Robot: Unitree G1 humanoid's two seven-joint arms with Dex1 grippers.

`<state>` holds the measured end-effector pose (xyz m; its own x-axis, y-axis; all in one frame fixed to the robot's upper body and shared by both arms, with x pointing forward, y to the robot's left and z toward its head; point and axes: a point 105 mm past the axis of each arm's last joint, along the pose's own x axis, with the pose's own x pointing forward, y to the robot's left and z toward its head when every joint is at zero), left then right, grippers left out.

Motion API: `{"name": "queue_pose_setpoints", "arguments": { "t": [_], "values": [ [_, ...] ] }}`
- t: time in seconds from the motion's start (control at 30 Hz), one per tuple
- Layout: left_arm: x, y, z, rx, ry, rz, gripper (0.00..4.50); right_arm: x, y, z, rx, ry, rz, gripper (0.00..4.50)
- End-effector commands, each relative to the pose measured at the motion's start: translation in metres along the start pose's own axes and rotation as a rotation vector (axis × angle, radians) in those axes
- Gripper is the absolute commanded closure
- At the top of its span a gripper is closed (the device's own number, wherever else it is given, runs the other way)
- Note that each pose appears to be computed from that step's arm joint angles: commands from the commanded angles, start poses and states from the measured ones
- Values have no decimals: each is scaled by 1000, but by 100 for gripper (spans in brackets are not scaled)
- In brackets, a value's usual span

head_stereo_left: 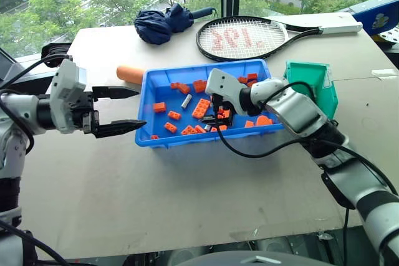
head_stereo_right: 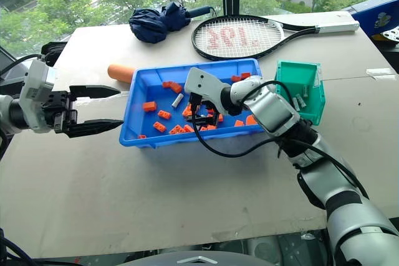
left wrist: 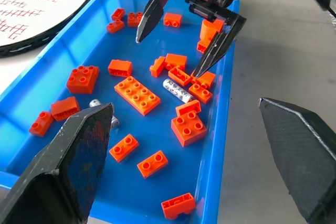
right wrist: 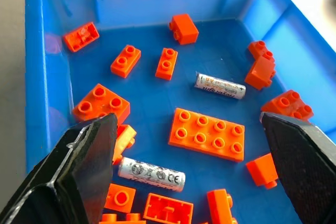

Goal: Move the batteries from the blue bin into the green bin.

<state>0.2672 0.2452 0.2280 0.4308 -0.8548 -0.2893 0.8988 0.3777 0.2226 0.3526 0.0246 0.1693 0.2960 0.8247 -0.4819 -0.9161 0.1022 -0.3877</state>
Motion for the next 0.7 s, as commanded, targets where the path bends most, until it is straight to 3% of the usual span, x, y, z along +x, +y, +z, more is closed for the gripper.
{"name": "queue_pose_setpoints", "arguments": {
  "t": [0.03,0.27,0.7],
  "values": [
    [-10,-1,17,62,0,30,0,2,-6,3,-97,21,54,11],
    [-14,-5,22,68,0,47,0,9,-14,-12,-234,148,155,11],
    [-21,-10,22,56,9,79,0,22,1,-15,-298,181,301,11]
  ]
}}
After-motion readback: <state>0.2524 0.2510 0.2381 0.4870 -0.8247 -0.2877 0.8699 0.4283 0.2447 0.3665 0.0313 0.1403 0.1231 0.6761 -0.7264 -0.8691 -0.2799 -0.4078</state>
